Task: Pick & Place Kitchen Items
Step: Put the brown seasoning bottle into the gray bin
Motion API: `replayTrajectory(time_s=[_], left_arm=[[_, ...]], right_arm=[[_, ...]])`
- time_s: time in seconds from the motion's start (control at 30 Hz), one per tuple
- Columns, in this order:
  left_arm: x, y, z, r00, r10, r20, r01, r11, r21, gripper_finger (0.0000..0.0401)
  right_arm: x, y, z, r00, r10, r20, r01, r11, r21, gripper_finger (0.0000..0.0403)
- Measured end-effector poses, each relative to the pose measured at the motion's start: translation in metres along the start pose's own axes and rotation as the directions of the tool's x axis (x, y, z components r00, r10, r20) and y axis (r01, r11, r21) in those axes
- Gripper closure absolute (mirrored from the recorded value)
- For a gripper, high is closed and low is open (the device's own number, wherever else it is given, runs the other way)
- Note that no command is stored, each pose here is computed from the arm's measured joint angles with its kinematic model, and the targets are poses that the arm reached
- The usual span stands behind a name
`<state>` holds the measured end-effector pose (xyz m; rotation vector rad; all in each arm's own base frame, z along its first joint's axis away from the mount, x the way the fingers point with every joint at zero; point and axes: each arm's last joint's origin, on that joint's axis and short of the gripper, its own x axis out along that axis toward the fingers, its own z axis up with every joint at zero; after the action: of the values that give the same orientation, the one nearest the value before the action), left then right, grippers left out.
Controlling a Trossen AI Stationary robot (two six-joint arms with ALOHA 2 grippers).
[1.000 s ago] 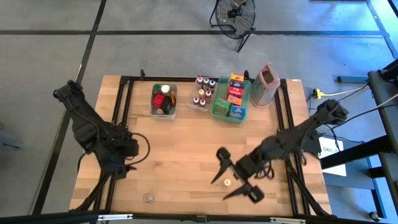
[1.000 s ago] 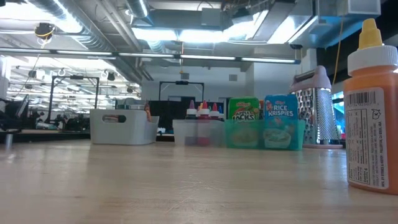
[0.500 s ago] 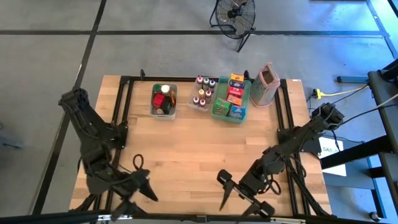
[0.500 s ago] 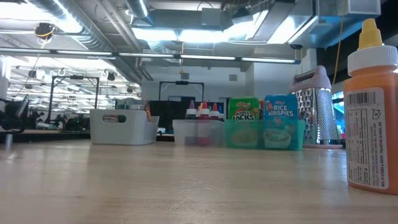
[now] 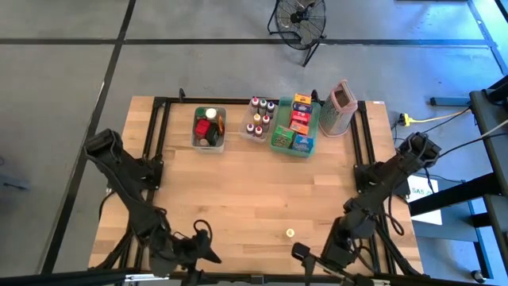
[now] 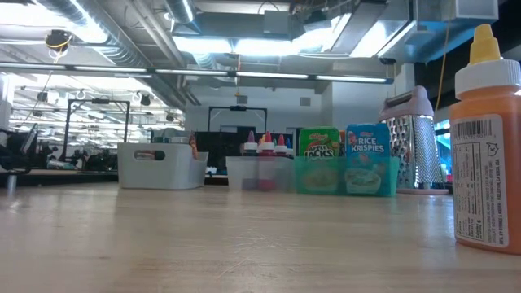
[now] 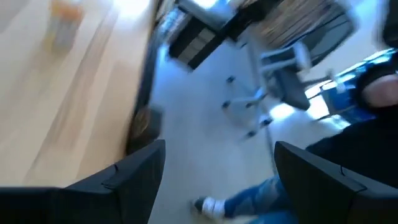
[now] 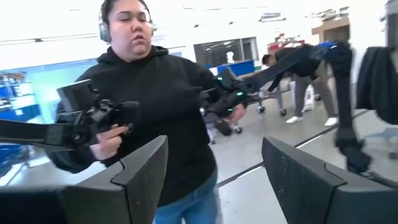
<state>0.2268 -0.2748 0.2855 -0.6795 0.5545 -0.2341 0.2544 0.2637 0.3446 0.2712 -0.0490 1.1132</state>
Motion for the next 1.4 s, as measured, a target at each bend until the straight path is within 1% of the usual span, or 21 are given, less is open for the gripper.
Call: replayTrajectory(time_s=[0.17, 0.23, 0.3, 0.37, 0.47, 0.53, 0.6, 0.67, 0.77, 0.87, 0.97, 1.07, 1.17, 1.23, 1.33, 1.4], left_arm=[[-0.003, 0.012, -0.011, 0.985, 0.103, -0.137, -0.113, 0.991, -0.069, 0.0105], [-0.004, 0.016, -0.015, 0.971, 0.13, -0.201, -0.152, 0.984, -0.098, 0.0105], [-0.006, 0.022, -0.019, 0.944, 0.17, -0.282, -0.215, 0.967, -0.136, 0.0105], [-0.008, 0.031, -0.022, 0.9, 0.219, -0.377, -0.307, 0.932, -0.191, 0.0106], [-0.012, 0.042, -0.026, 0.81, 0.272, -0.519, -0.443, 0.864, -0.239, 0.0106], [-0.015, 0.048, -0.026, 0.748, 0.29, -0.597, -0.524, 0.81, -0.263, 0.0106], [-0.016, 0.05, -0.026, 0.706, 0.28, -0.651, -0.579, 0.757, -0.302, 0.0106], [-0.016, 0.051, -0.025, 0.697, 0.269, -0.665, -0.607, 0.716, -0.346, 0.0106], [-0.015, 0.052, -0.024, 0.703, 0.282, -0.653, -0.631, 0.67, -0.39, 0.0106], [-0.017, 0.055, -0.025, 0.684, 0.311, -0.661, -0.672, 0.62, -0.404, 0.0107], [-0.022, 0.055, -0.03, 0.658, 0.339, -0.673, -0.709, 0.579, -0.402, 0.0107], [-0.025, 0.054, -0.036, 0.639, 0.356, -0.682, -0.733, 0.549, -0.401, 0.0107], [-0.025, 0.053, -0.043, 0.634, 0.375, -0.676, -0.743, 0.538, -0.398, 0.0107], [-0.021, 0.053, -0.048, 0.629, 0.384, -0.676, -0.752, 0.522, -0.403, 0.0107], [-0.016, 0.054, -0.055, 0.619, 0.393, -0.68, -0.766, 0.493, -0.413, 0.0107], [-0.011, 0.057, -0.059, 0.609, 0.406, -0.681, -0.78, 0.465, -0.42, 0.0107]], right_arm=[[0.003, 0.009, -0.003, 1.0, 0.023, -0.009, -0.023, 1.0, 0.007, 0.0139], [0.003, 0.011, -0.003, 1.0, 0.028, -0.011, -0.028, 1.0, 0.008, 0.0139], [0.003, 0.012, -0.004, 0.999, 0.031, -0.013, -0.031, 0.999, 0.009, 0.0139], [0.004, 0.012, -0.004, 0.999, 0.03, -0.021, -0.029, 0.999, 0.012, 0.0139], [0.003, 0.011, -0.006, 0.999, 0.026, -0.035, -0.025, 1.0, 0.017, 0.0139], [0.003, 0.011, -0.007, 0.999, 0.021, -0.042, -0.021, 1.0, 0.019, 0.0139], [0.003, 0.01, -0.007, 0.999, 0.016, -0.05, -0.016, 1.0, 0.019, 0.0139], [0.003, 0.008, -0.007, 0.999, 0.012, -0.051, -0.012, 1.0, 0.002, 0.0139], [0.002, 0.004, -0.006, 0.999, 0.0, -0.053, 0.0, 1.0, -0.015, 0.0139], [0.0, 0.0, -0.006, 0.998, -0.012, -0.055, 0.011, 1.0, -0.018, 0.0139], [0.0, -0.001, -0.006, 0.998, -0.017, -0.057, 0.016, 1.0, -0.018, 0.0139], [0.0, -0.001, -0.006, 0.998, -0.018, -0.059, 0.017, 1.0, -0.017, 0.0139], [0.0, -0.001, -0.006, 0.998, -0.018, -0.062, 0.017, 1.0, -0.017, 0.0139], [0.0, -0.001, -0.007, 0.998, -0.019, -0.064, 0.018, 1.0, -0.016, 0.0139], [0.0, -0.002, -0.007, 0.997, -0.02, -0.068, 0.018, 1.0, -0.024, 0.0139], [0.0, -0.002, -0.007, 0.997, -0.02, -0.072, 0.018, 0.999, -0.032, 0.0139]])
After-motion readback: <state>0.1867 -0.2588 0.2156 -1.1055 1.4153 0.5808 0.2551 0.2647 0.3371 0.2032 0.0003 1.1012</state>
